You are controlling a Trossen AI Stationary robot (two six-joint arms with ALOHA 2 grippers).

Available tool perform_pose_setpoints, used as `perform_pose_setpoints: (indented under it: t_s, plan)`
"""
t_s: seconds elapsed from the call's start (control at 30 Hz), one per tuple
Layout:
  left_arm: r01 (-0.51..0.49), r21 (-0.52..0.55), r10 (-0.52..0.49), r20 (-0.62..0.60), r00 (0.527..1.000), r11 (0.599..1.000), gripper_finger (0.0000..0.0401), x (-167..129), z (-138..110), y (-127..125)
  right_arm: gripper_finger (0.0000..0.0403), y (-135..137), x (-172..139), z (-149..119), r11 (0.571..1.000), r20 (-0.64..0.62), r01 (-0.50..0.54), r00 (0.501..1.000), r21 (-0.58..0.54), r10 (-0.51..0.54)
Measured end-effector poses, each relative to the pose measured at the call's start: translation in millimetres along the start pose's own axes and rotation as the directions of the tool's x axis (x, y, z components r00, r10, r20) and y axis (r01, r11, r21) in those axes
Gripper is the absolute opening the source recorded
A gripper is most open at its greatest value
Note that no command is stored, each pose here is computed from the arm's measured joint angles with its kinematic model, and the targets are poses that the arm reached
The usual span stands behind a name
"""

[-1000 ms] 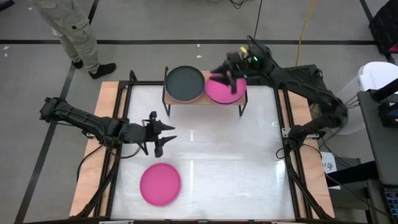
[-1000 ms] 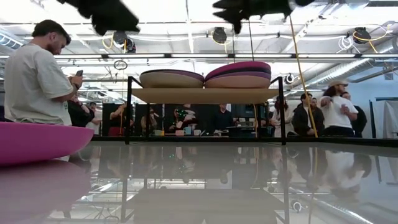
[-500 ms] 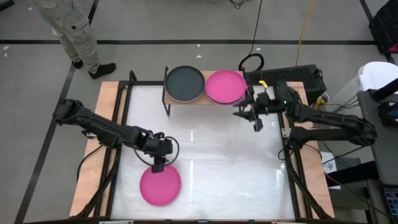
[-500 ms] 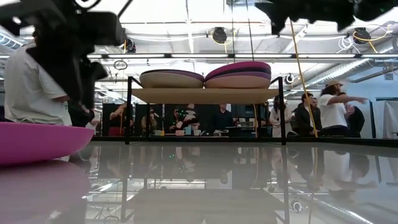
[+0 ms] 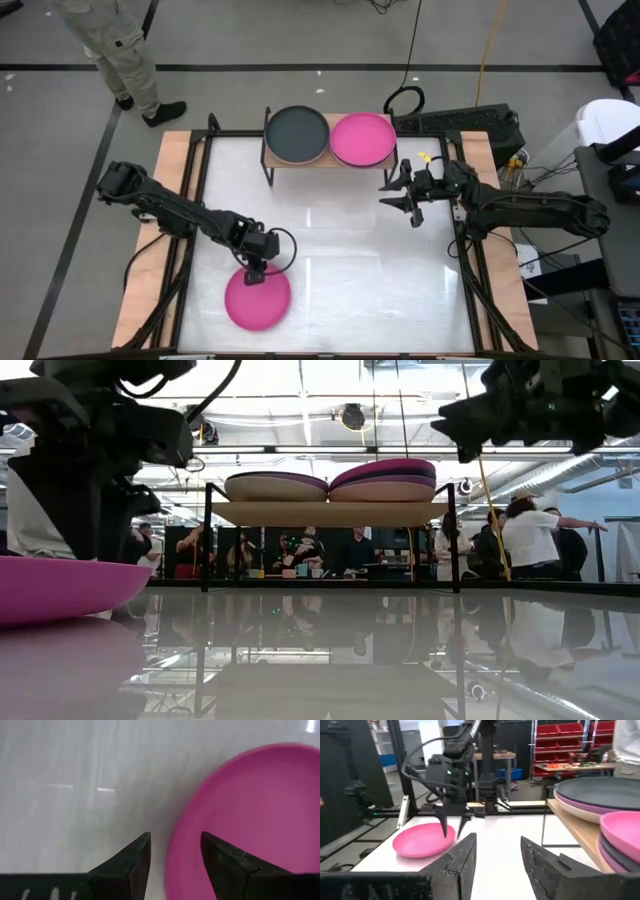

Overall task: Place and stack plates onto a shelf
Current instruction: Stack the pink plate on top of the black plate on the shelf

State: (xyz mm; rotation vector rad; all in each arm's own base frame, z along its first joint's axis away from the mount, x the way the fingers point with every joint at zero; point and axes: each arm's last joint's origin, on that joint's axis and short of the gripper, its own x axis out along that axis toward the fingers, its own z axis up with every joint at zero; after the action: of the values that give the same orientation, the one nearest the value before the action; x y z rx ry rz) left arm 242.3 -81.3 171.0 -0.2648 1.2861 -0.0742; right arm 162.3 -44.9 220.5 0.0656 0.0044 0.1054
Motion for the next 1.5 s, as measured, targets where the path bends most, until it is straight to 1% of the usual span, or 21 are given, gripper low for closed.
perform_pose_setpoints:
  t_s: [0.23, 0.3, 0.37, 0.47, 0.53, 0.6, 0.63, 0.67, 0.73, 0.83, 0.9, 0.93, 1.0, 1.07, 1.1, 1.17, 1.23, 1.3, 1.37, 1.43, 1.5]
  plan:
    - [-0.010, -0.017, 0.010, 0.013, 1.000, 1.000, 0.0177, 15.4, 2.3, -0.3, 0.0134, 0.5, -3.2, -12.1, 1.000, -0.003, 0.009, 1.000, 0.002, -0.009]
    - [-0.034, -0.020, 0.034, -0.029, 0.999, 0.999, 0.0177, 21.5, -1.6, 2.5, 0.0134, 0.4, -3.2, -12.5, 1.000, -0.004, 0.009, 1.000, 0.003, -0.009]
    - [-0.036, -0.021, 0.035, -0.038, 0.999, 0.999, 0.0170, 27.7, -0.5, 3.3, 0.0134, 0.4, -3.2, -12.3, 1.000, -0.002, 0.009, 1.000, 0.002, -0.009]
    - [-0.041, -0.027, 0.039, -0.060, 0.997, 0.999, 0.0131, 30.2, -0.9, 4.7, 0.0134, 0.6, -3.3, -10.4, 1.000, 0.014, 0.008, 1.000, -0.005, -0.008]
    - [-0.028, -0.025, 0.026, -0.074, 0.997, 0.999, 0.0088, 30.0, -0.9, 6.0, 0.0134, 0.7, -3.4, -10.3, 1.000, 0.015, 0.008, 1.000, -0.006, -0.008]
    - [0.016, -0.023, -0.018, -0.083, 0.996, 1.000, 0.0040, 26.2, -0.1, 6.2, 0.0134, 0.7, -3.4, -9.4, 1.000, 0.024, 0.007, 1.000, -0.010, -0.007]
    - [0.031, -0.019, -0.033, -0.077, 0.996, 0.999, 0.0023, 21.9, 1.6, 6.8, 0.0134, 0.7, -3.4, -9.3, 1.000, 0.025, 0.007, 1.000, -0.011, -0.007]
    - [0.047, -0.016, -0.048, -0.063, 0.997, 0.999, 0.0015, 16.2, 3.9, 7.1, 0.0134, 0.8, -3.4, -8.7, 1.000, 0.031, 0.007, 1.000, -0.013, -0.007]
    - [0.036, 0.002, -0.036, -0.020, 0.999, 0.999, 0.0012, 0.4, 11.1, 8.8, 0.0134, 0.8, -3.4, -8.1, 1.000, 0.037, 0.007, 0.999, -0.016, -0.006]
    - [-0.067, -0.034, 0.070, 0.082, 0.994, 0.997, 0.0011, -38.4, 26.0, 16.0, 0.0134, 0.9, -3.5, -6.8, 1.000, 0.050, 0.006, 0.999, -0.022, -0.005]
    - [-0.146, -0.063, 0.155, 0.172, 0.973, 0.987, 0.0010, -71.3, 37.5, 22.0, 0.0134, 1.0, -3.5, -5.7, 1.000, 0.060, 0.006, 0.998, -0.023, -0.004]
    - [-0.181, -0.082, 0.195, 0.232, 0.953, 0.980, 0.0010, -88.8, 43.3, 25.3, 0.0134, 1.0, -3.5, -5.4, 1.000, 0.063, 0.005, 0.998, -0.019, -0.004]
    - [-0.245, -0.146, 0.281, 0.338, 0.898, 0.959, 0.0010, -125.1, 52.8, 35.6, 0.0134, 1.1, -3.6, -4.5, 1.000, 0.072, 0.004, 0.997, -0.008, -0.003]
    - [-0.288, -0.245, 0.372, 0.457, 0.808, 0.926, 0.0010, -164.5, 61.1, 48.8, 0.0134, 1.2, -3.6, -4.1, 1.000, 0.075, 0.003, 0.997, -0.008, -0.002]
    - [-0.307, -0.304, 0.425, 0.494, 0.758, 0.902, 0.0010, -182.5, 64.2, 58.5, 0.0134, 1.2, -3.6, -4.0, 1.000, 0.076, 0.003, 0.997, -0.008, -0.003]
    - [-0.328, -0.414, 0.517, 0.523, 0.678, 0.849, 0.0010, -213.8, 67.7, 80.3, 0.0134, 1.1, -3.7, -3.6, 1.000, 0.080, 0.003, 0.997, -0.010, -0.003]
    - [-0.310, -0.532, 0.592, 0.515, 0.620, 0.788, 0.0010, -238.8, 68.0, 108.2, 0.0134, 1.2, -3.7, -2.8, 1.000, 0.087, 0.003, 0.996, -0.013, -0.002]
    - [-0.259, -0.612, 0.618, 0.495, 0.611, 0.747, 0.0010, -252.3, 66.9, 137.6, 0.0134, 1.3, -3.8, -2.3, 1.000, 0.093, 0.003, 0.996, -0.016, -0.001]
    - [-0.182, -0.673, 0.615, 0.487, 0.620, 0.717, 0.0010, -257.1, 66.4, 164.1, 0.0134, 1.3, -3.8, -2.2, 1.000, 0.093, 0.001, 0.996, -0.017, 0.000]
    - [-0.158, -0.738, 0.636, 0.428, 0.642, 0.656, 0.0010, -254.5, 61.4, 190.1, 0.0134, 1.4, -3.8, -2.1, 1.000, 0.093, 0.000, 0.996, -0.017, 0.002]
    - [-0.141, -0.790, 0.665, 0.388, 0.638, 0.596, 0.0010, -252.2, 60.1, 212.2, 0.0134, 1.4, -3.8, -2.3, 1.000, 0.091, -0.001, 0.996, -0.015, 0.003]
